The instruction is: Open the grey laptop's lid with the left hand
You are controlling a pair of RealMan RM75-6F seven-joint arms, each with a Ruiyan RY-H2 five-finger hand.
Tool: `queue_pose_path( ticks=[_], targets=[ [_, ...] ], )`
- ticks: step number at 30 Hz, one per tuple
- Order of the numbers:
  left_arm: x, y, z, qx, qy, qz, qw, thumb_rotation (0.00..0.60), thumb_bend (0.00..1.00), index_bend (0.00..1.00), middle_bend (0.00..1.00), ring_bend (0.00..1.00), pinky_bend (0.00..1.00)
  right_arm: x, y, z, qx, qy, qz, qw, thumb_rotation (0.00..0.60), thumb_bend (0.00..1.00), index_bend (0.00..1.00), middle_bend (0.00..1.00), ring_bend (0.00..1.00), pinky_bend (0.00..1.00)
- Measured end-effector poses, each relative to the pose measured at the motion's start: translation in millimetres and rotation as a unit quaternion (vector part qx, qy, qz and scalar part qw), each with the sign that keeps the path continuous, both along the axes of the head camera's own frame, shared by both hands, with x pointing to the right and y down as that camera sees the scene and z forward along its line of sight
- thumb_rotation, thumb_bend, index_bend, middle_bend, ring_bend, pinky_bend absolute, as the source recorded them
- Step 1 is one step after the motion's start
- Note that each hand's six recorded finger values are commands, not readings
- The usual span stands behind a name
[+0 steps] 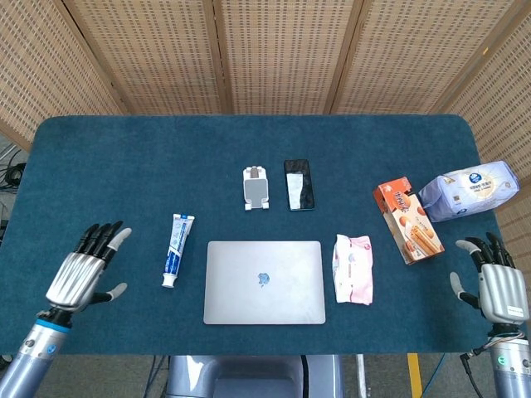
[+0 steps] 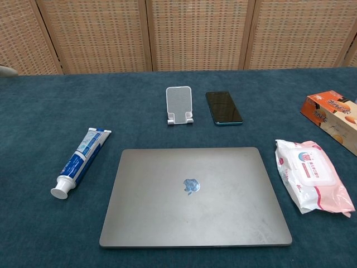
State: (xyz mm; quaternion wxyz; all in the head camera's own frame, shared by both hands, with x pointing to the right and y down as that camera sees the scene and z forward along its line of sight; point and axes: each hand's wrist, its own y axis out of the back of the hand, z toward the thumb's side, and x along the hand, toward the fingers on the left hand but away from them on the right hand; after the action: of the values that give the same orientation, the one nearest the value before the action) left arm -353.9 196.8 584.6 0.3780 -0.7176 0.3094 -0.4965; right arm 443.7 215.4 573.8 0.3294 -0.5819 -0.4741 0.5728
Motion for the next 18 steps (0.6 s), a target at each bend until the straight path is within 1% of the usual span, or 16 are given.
queue_pose_path(
  ticks=[5, 10, 13, 18],
  targets=[
    [46, -8, 8, -0.011, 0.019, 0.069, 0.9974, 0.569, 0.20, 0.00, 0.00, 0.00, 0.00, -2, -1, -2, 0.003, -0.001, -0.001, 1.0000, 0.600, 0.41, 0.26, 0.22, 0.01, 0.17],
    [92, -6, 19, -0.025, 0.037, 0.123, 0.9914, 0.570, 0.20, 0.00, 0.00, 0.00, 0.00, -5, -1, -3, 0.004, -0.004, -0.006, 1.0000, 0.600, 0.41, 0.26, 0.22, 0.01, 0.17],
    [115, -4, 25, -0.035, 0.046, 0.143, 0.9880, 0.570, 0.19, 0.00, 0.00, 0.00, 0.00, -7, 0, -3, 0.003, -0.005, -0.008, 0.9999, 0.600, 0.41, 0.26, 0.22, 0.01, 0.17],
    [146, 3, 29, -0.042, 0.056, 0.174, 0.9822, 0.569, 0.14, 0.00, 0.00, 0.00, 0.00, -8, 0, -3, 0.004, -0.007, -0.009, 0.9999, 0.600, 0.41, 0.26, 0.22, 0.01, 0.17]
  ],
)
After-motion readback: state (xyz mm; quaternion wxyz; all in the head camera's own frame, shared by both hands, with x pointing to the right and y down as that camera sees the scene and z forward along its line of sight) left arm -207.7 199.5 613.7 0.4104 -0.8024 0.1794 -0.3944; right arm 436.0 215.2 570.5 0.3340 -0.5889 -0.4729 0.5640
